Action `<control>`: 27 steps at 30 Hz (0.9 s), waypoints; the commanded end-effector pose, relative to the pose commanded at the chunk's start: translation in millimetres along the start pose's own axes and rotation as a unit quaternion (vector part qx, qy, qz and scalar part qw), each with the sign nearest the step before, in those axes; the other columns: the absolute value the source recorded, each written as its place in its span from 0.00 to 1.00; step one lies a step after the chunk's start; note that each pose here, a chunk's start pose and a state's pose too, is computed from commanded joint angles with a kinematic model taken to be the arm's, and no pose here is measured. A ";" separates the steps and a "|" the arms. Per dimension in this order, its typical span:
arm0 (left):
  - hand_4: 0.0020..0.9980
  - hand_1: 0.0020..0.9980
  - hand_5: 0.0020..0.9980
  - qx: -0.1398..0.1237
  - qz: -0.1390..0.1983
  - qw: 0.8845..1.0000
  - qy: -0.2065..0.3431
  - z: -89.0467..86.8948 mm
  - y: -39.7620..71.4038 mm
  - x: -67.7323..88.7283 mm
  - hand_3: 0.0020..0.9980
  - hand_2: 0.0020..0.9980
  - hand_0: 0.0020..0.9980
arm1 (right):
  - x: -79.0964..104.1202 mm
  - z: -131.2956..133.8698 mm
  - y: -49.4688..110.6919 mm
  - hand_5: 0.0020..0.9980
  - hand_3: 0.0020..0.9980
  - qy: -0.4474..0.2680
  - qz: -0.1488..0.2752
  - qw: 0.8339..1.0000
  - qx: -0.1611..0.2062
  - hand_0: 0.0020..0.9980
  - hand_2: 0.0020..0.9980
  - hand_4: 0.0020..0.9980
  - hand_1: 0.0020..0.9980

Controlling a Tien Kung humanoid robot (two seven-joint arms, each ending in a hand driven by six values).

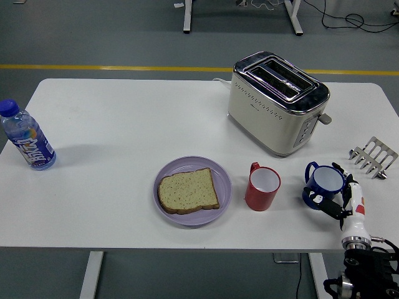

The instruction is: Pick up the cup,pour liquid into bread,place the cup on the desk

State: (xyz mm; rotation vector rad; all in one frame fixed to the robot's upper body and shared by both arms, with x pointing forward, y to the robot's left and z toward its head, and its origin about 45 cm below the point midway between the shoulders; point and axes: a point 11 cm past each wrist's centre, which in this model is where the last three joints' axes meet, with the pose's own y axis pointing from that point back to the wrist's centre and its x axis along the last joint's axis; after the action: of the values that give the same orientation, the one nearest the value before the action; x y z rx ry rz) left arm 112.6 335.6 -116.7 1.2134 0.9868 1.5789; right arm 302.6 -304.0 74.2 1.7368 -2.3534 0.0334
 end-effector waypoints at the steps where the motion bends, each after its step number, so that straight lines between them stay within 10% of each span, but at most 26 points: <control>1: 0.25 0.69 1.00 0.000 0.000 1.000 0.000 -0.1 0.0 -0.1 0.55 0.70 0.68 | 0.1 0.1 0.0 0.02 0.79 0.000 0.000 1.000 0.000 0.89 0.82 1.00 0.74; 27: 0.25 0.69 1.00 0.000 0.000 1.000 0.001 0.7 0.1 -0.5 0.55 0.70 0.68 | 0.9 0.8 -0.8 0.05 0.76 -0.008 0.006 1.000 -0.003 0.86 0.76 0.99 0.69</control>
State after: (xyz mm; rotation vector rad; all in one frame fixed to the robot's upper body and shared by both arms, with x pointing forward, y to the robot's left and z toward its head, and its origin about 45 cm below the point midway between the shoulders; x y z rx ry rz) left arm 113.3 335.1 -116.6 1.2112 0.9875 1.5796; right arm 303.0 -305.3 73.5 1.7270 -2.3717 0.0152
